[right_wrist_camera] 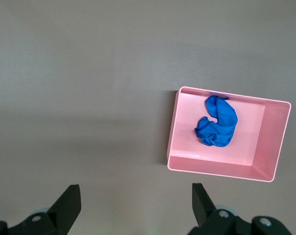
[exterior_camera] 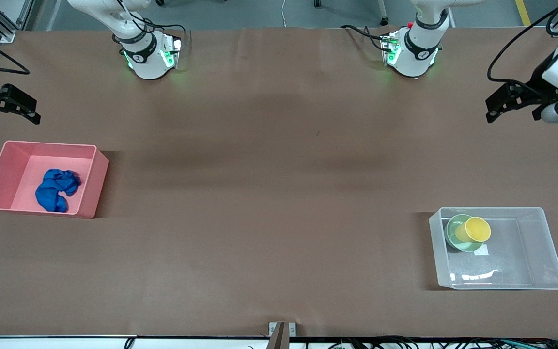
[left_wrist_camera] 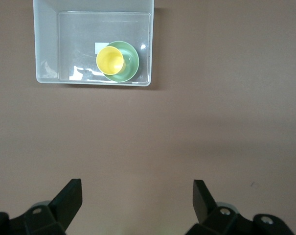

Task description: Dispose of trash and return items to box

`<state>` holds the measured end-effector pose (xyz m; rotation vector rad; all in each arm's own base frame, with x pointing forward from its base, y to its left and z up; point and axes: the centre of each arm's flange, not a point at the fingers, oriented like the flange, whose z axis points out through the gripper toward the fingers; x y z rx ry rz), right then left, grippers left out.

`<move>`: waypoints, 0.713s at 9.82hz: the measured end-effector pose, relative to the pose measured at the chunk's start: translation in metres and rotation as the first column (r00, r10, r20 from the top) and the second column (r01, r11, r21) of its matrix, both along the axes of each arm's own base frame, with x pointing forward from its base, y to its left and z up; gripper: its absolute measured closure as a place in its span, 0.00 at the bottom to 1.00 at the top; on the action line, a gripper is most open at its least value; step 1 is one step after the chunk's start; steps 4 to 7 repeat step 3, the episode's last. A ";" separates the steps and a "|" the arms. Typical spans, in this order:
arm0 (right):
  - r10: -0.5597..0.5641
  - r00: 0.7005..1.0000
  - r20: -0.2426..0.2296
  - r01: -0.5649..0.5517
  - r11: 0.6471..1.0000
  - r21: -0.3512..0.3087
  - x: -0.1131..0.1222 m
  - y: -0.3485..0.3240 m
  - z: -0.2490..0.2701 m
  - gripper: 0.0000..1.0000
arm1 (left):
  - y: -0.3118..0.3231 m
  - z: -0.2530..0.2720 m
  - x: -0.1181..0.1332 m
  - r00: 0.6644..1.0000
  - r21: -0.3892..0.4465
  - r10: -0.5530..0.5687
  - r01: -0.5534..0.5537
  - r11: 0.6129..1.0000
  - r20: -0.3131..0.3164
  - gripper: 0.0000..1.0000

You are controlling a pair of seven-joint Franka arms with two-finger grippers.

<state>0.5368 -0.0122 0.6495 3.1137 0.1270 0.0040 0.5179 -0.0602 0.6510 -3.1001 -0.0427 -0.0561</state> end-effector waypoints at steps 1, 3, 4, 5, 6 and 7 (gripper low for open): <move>0.000 1.000 0.000 0.000 1.000 0.000 0.000 0.000 0.000 0.00 | 0.003 0.004 -0.006 1.000 0.002 0.005 -0.005 1.000 -0.002 0.00; 0.000 1.000 0.000 0.000 1.000 0.000 0.000 0.000 0.000 0.00 | 0.005 0.007 -0.007 1.000 0.002 0.006 -0.006 1.000 0.002 0.00; 0.000 1.000 0.000 0.000 1.000 0.000 0.000 0.000 0.000 0.00 | 0.005 0.007 -0.007 1.000 0.002 0.006 -0.006 1.000 0.002 0.00; 0.000 1.000 0.000 0.000 1.000 0.000 0.000 0.000 0.000 0.00 | 0.005 0.007 -0.007 1.000 0.002 0.006 -0.006 1.000 0.002 0.00; 0.000 1.000 0.000 0.000 1.000 0.000 0.000 0.000 0.000 0.00 | 0.005 0.007 -0.007 1.000 0.002 0.006 -0.006 1.000 0.002 0.00; 0.000 1.000 0.000 0.000 1.000 0.000 0.000 0.000 0.000 0.00 | 0.005 0.007 -0.007 1.000 0.002 0.006 -0.006 1.000 0.002 0.00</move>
